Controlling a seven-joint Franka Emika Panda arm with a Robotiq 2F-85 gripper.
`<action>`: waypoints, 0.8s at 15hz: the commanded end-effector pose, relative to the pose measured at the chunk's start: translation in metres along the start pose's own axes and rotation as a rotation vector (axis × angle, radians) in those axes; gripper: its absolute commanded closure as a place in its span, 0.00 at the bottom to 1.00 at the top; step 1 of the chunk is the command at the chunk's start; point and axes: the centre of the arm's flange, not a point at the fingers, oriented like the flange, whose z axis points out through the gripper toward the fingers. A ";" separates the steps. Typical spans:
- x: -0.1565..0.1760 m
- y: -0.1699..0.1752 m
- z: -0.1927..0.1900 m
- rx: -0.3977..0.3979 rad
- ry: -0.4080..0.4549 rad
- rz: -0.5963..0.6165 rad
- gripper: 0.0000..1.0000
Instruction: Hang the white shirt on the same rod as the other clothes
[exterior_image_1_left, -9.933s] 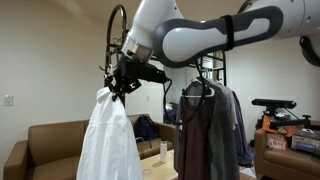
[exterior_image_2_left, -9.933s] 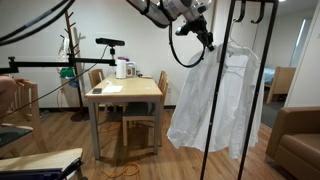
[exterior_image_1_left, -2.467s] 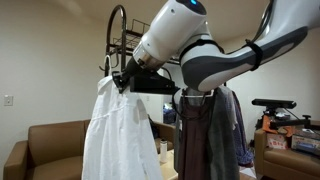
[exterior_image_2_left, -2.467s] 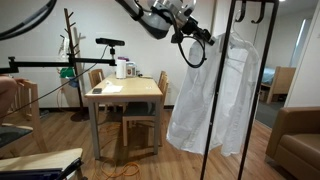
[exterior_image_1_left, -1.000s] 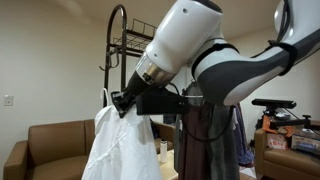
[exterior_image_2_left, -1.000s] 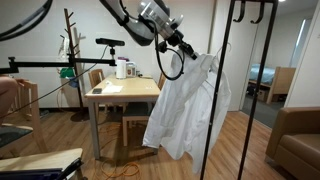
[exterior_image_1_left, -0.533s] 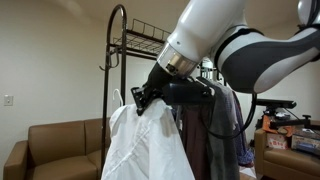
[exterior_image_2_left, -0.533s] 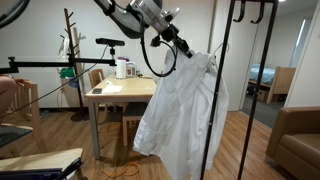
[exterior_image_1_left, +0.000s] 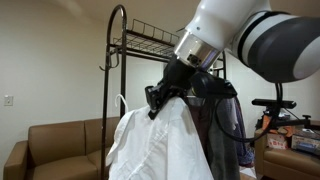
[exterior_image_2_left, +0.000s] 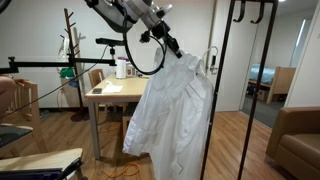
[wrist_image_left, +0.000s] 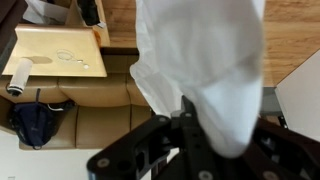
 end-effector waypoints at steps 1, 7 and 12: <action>-0.011 0.027 -0.041 0.007 -0.047 -0.006 0.92; -0.009 0.062 -0.058 -0.034 -0.213 0.083 0.92; 0.032 0.083 -0.037 0.002 -0.373 0.099 0.92</action>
